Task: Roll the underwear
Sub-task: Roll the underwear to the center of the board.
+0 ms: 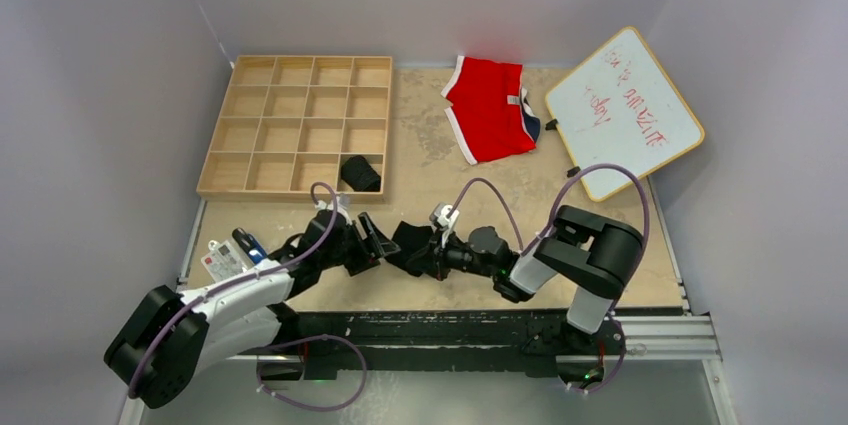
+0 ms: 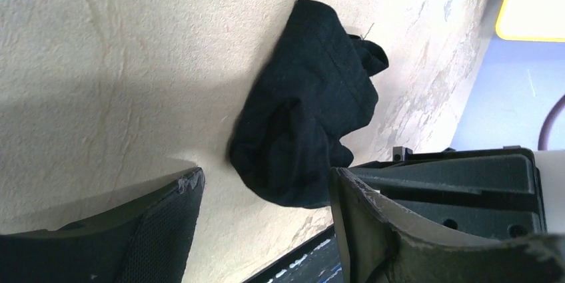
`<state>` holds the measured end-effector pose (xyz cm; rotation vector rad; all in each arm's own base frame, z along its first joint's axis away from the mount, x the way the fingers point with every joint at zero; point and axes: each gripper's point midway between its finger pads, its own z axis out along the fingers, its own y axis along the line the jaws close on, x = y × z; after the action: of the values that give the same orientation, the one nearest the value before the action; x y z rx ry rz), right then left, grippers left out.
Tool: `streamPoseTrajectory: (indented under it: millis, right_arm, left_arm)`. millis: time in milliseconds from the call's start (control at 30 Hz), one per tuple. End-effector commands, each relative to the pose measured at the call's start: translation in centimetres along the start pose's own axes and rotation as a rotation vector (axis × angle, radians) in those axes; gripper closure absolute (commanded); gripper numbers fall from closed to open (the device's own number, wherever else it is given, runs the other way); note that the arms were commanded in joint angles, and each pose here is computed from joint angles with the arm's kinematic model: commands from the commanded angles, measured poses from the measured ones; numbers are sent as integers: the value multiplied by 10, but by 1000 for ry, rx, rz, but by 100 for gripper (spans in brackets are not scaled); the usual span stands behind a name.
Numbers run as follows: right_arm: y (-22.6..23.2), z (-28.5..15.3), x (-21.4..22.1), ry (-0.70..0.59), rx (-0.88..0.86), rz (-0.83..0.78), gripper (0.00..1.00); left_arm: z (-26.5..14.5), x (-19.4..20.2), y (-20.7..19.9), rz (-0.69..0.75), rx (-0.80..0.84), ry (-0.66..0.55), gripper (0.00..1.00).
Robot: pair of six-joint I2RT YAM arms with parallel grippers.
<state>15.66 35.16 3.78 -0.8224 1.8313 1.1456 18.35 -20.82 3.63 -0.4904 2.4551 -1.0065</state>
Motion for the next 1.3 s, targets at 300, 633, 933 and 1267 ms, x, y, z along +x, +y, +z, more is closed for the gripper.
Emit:
streamPoseTrajectory:
  millis: [300, 633, 933, 1267]
  right_arm:
    - [-7, -15, 32, 5, -58, 338, 100]
    - [-11, -22, 38, -3, -38, 384, 98]
    - [-4, -31, 13, -80, -76, 196, 64]
    - [-1, -34, -15, 13, 6, -351, 45]
  left_arm:
    - [13, 12, 8, -174, 57, 22, 32]
    - [25, 13, 34, -171, -74, 20, 59]
    - [27, 3, 30, -125, -120, 5, 91]
    - [20, -2, 24, -118, -166, 10, 100]
